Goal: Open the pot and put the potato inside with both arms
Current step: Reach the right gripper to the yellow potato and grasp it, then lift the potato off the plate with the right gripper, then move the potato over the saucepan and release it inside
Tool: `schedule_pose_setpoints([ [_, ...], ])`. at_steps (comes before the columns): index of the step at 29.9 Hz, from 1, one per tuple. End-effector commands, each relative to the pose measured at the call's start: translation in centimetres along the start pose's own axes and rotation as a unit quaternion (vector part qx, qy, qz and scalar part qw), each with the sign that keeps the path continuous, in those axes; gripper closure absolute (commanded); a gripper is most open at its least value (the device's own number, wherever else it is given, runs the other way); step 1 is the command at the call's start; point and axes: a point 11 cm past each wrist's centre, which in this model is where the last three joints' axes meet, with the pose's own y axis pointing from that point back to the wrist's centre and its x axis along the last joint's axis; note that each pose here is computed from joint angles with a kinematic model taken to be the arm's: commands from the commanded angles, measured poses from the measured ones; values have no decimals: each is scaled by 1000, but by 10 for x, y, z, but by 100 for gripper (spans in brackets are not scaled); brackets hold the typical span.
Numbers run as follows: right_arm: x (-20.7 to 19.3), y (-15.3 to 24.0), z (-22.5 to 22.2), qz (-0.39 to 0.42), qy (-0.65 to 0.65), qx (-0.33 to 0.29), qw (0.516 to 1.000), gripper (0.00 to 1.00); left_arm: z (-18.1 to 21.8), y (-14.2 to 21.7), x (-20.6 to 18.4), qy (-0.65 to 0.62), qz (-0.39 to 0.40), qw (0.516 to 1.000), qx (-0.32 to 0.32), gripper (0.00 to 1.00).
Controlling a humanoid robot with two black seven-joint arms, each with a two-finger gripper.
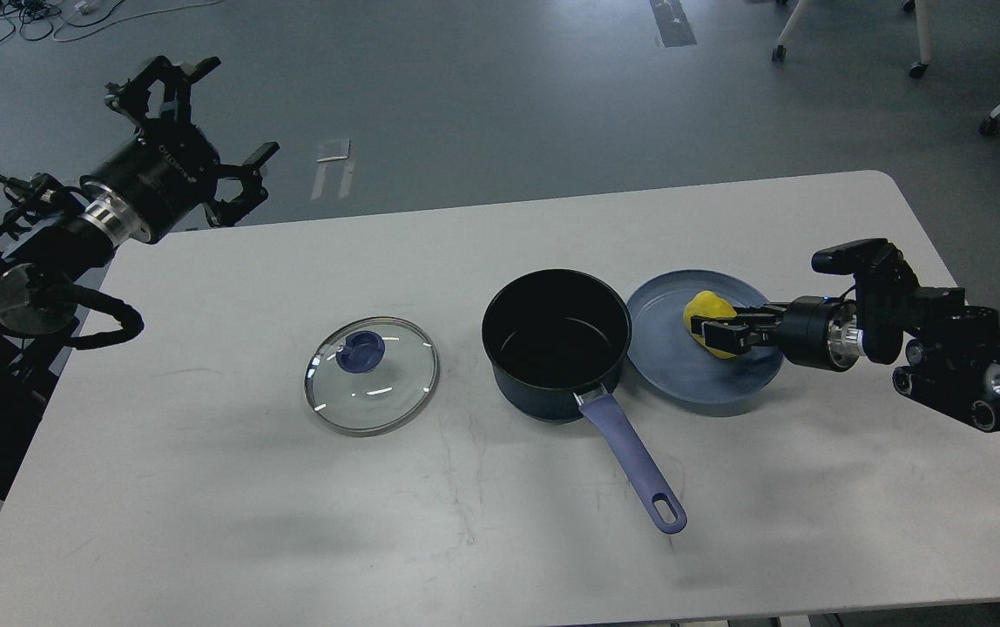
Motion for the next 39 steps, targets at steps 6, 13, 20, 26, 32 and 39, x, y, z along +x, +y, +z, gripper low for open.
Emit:
schedule_pose_setpoints([
  [6,22,-4,-10,23,11,12,1000,63,-2,0,0,-1,1,1000,3,2],
  [13,51,10,-7,40,31,11,999,69,-3,-1,-1,-1,-1,1000,5,2],
  [20,112,37,-17,80,67,21,994,70,-4,-2,-2,0,-1,1000,5,2],
  [26,136,33,-53,79,98,62,990,70,-10,-7,-8,-1,-8,1000,10,2],
  [32,111,-1,-94,17,140,102,985,70,-14,-11,-13,-11,-15,1000,13,2],
  [39,93,-33,-142,-13,162,152,975,67,-13,-13,-15,-8,-18,1000,10,1],
])
